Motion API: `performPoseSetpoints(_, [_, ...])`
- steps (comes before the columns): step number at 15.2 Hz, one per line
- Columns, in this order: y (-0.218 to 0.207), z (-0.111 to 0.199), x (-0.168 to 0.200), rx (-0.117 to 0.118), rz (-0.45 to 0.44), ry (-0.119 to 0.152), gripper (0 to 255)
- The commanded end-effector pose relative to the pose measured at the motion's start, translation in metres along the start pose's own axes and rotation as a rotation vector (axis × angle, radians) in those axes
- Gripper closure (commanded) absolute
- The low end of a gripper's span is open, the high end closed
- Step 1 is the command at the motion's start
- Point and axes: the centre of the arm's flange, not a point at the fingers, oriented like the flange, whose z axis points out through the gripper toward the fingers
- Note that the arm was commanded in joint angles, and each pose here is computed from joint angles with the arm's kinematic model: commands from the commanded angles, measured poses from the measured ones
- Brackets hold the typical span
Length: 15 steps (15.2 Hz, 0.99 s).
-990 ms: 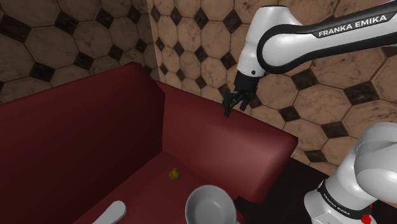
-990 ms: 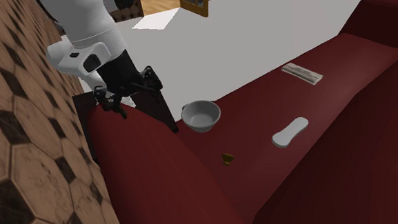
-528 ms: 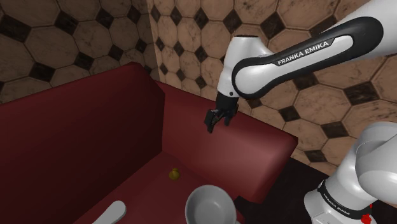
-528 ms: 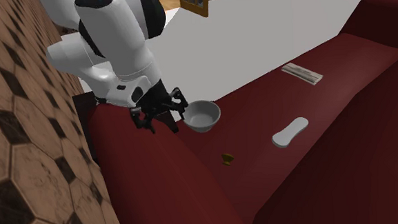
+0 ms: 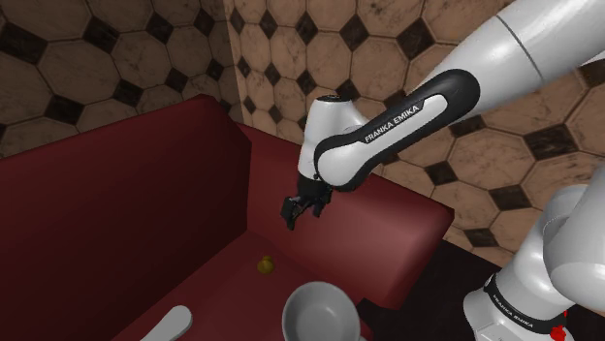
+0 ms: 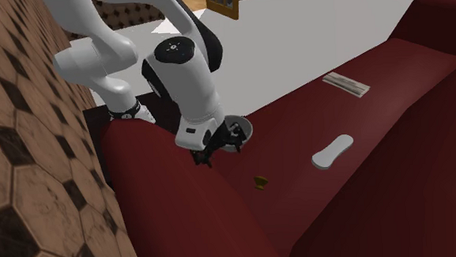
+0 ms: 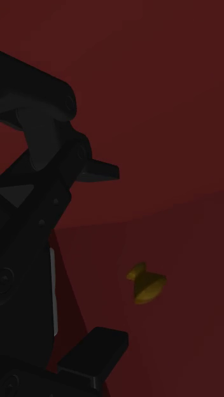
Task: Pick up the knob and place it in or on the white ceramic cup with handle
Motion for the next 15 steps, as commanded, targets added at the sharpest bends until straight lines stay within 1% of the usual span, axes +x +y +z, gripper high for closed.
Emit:
performPoseSetpoints(1, [-0.012, 0.021, 0.004, 0.007, -0.003, -0.006, 0])
performPoseSetpoints(10, [-0.072, 0.119, 0.03, 0.034, -0.019, -0.036, 0])
performPoseSetpoints(15, [-0.077, 0.146, 0.031, 0.035, -0.02, -0.037, 0])
